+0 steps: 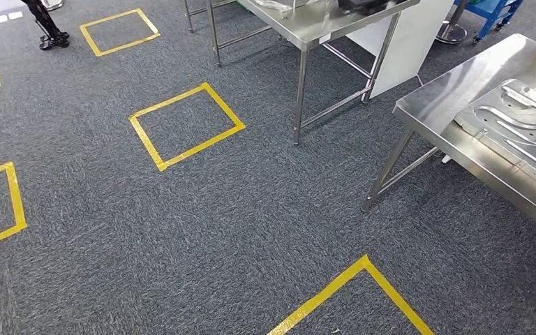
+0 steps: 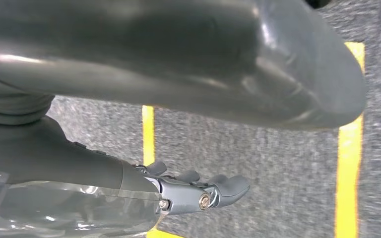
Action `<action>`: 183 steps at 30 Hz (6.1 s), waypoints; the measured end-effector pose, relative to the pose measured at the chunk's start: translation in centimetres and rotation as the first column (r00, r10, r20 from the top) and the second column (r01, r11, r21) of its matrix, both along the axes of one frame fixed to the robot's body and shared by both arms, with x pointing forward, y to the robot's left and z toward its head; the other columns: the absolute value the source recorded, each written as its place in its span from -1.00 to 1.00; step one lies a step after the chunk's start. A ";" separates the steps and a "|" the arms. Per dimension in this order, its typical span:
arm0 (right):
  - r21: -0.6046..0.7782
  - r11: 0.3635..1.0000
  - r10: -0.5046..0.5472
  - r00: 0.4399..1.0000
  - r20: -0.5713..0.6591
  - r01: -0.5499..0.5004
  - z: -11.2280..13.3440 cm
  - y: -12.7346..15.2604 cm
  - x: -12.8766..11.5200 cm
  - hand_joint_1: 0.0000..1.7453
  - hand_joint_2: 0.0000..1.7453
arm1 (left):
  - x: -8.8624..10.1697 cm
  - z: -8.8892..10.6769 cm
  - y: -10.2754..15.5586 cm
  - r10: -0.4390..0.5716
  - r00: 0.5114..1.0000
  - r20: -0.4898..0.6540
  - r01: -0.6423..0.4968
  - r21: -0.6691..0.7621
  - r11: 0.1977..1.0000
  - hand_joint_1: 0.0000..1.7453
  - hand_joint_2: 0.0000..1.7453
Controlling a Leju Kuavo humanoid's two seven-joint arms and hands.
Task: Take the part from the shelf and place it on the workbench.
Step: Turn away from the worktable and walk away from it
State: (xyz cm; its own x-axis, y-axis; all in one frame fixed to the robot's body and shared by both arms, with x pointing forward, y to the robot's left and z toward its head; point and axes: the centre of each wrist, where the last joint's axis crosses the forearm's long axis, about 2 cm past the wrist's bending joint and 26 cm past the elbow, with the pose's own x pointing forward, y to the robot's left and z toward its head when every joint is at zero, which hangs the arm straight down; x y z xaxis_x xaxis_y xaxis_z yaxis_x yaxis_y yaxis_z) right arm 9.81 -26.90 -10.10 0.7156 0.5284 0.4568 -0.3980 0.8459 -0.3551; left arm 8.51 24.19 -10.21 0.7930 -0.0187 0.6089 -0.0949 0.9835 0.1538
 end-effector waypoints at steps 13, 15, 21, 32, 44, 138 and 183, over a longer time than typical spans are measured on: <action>-0.012 0.999 -0.053 0.997 -0.059 0.052 -0.5 -0.6 -2.2 -1.00 -1.00 | 1.4 0.3 -0.7 -0.165 0.986 -0.027 0.165 -0.009 0.986 -1.00 -1.00; -0.011 0.998 -0.058 0.997 -0.056 0.057 -0.5 -0.6 -2.3 -1.00 -1.00 | 1.0 0.3 -0.8 -0.192 0.981 -0.040 0.192 -0.010 0.981 -1.00 -1.00; -0.017 0.999 -0.051 0.997 -0.053 0.050 -0.6 -0.6 -3.4 -1.00 -1.00 | 0.7 0.3 -1.2 -0.218 0.975 -0.053 0.218 -0.010 0.976 -1.00 -1.00; -0.072 0.995 0.056 0.995 -0.080 -0.062 -0.6 -0.7 -3.1 -1.00 -1.00 | 1.0 0.4 -2.0 -0.198 0.979 -0.052 0.197 -0.029 0.980 -1.00 -1.00; -0.185 0.883 0.418 0.902 -0.110 -0.432 -0.4 -0.4 -1.8 -1.00 -1.00 | 1.9 0.7 -2.8 -0.210 0.976 -0.049 0.208 -0.038 0.977 -1.00 -1.00; -0.206 0.886 0.376 0.903 -0.208 -0.416 -0.4 -1.6 -1.8 -1.00 -1.00 | 2.7 1.1 -3.6 -0.188 0.981 -0.044 0.184 -0.069 0.980 -1.00 -1.00; -0.224 0.868 0.403 0.892 -0.202 -0.443 -0.5 -1.5 -2.1 -1.00 -1.00 | 1.1 0.7 -3.9 0.118 0.992 -0.040 -0.124 -0.301 0.945 -1.00 1.00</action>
State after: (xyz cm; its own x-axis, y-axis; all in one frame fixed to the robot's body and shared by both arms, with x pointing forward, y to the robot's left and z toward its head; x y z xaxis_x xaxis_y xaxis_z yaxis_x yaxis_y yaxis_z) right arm 7.75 -28.38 -10.55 0.4434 0.8797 0.1721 -0.7603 0.4708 -0.4476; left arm 9.60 20.26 -9.52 0.7906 0.2608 0.5540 -0.2162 0.9654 -0.1459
